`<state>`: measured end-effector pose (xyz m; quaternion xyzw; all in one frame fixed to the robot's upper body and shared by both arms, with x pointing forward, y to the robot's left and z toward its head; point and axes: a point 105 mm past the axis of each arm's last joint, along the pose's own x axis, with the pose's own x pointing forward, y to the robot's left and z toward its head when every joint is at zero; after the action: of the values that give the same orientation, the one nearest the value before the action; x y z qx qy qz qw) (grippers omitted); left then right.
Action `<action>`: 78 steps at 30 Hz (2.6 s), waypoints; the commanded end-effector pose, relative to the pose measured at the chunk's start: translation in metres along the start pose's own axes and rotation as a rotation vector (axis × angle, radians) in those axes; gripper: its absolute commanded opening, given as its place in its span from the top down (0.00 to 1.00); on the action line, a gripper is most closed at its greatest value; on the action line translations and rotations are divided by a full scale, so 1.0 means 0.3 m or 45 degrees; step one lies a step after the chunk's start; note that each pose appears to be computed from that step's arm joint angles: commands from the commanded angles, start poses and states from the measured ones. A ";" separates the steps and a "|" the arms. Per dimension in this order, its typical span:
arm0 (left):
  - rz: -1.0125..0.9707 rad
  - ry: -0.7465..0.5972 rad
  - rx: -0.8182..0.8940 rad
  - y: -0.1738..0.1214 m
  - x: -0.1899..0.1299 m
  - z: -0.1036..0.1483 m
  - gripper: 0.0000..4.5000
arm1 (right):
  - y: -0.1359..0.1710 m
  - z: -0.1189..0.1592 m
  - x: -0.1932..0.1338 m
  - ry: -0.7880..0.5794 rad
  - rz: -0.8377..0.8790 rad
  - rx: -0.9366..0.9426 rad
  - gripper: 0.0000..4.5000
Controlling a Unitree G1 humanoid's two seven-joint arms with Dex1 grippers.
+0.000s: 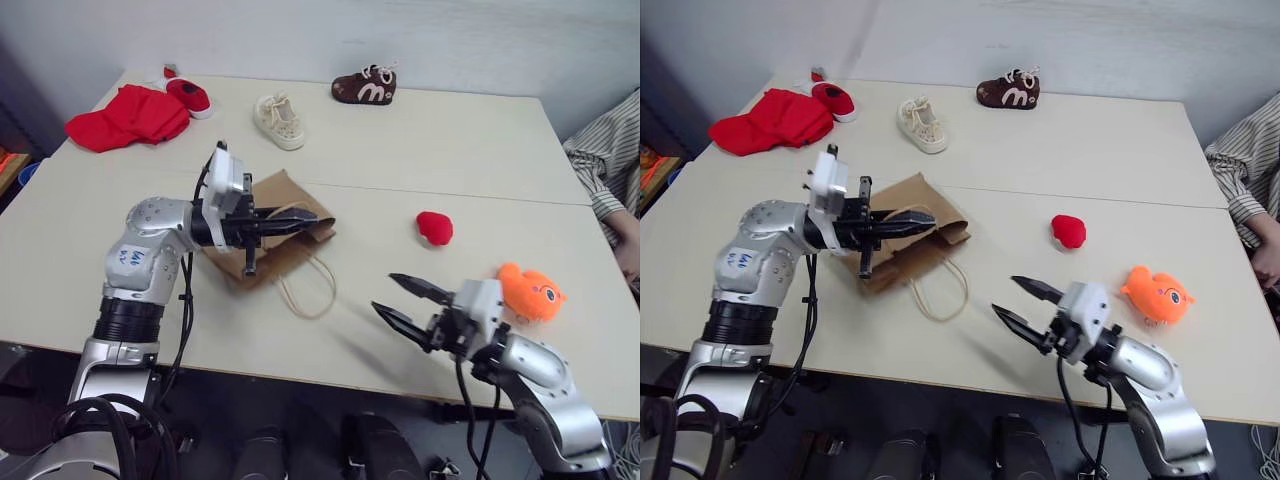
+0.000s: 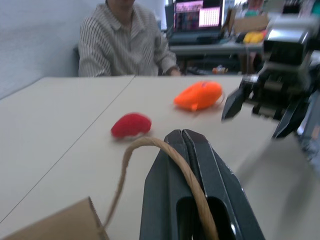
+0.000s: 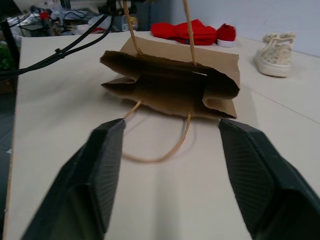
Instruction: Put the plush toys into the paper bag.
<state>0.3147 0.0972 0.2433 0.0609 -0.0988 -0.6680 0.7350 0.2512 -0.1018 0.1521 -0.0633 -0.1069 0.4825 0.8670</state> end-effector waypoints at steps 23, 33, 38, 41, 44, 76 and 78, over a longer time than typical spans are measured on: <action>0.059 -0.281 -0.253 -0.044 -0.021 0.165 1.00 | 0.036 -0.294 0.419 0.364 0.132 0.035 0.99; 0.223 -0.472 -0.398 0.068 -0.133 0.228 1.00 | 0.058 -0.342 0.356 0.448 0.157 0.122 0.99; 0.213 -0.453 -0.388 0.073 -0.124 0.217 1.00 | 0.064 -0.292 0.367 0.366 0.187 0.131 0.99; 0.152 -0.393 -0.390 0.050 -0.082 0.185 1.00 | 0.048 -0.205 0.380 0.198 0.177 0.165 0.99; 0.098 -0.358 -0.394 0.032 -0.047 0.156 1.00 | 0.055 -0.133 0.340 0.139 0.262 0.178 0.85; -0.004 -0.304 -0.379 0.008 0.013 0.104 1.00 | -0.299 -0.046 -0.609 0.689 -0.935 -0.272 0.01; -0.005 -0.302 -0.378 0.007 0.015 0.104 1.00 | -0.325 -0.071 -0.604 0.741 -0.928 -0.226 0.01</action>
<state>0.3154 0.0947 0.2660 -0.1450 -0.0700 -0.6734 0.7216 0.2440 -0.3010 0.1383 -0.2335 0.0563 0.1088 0.9646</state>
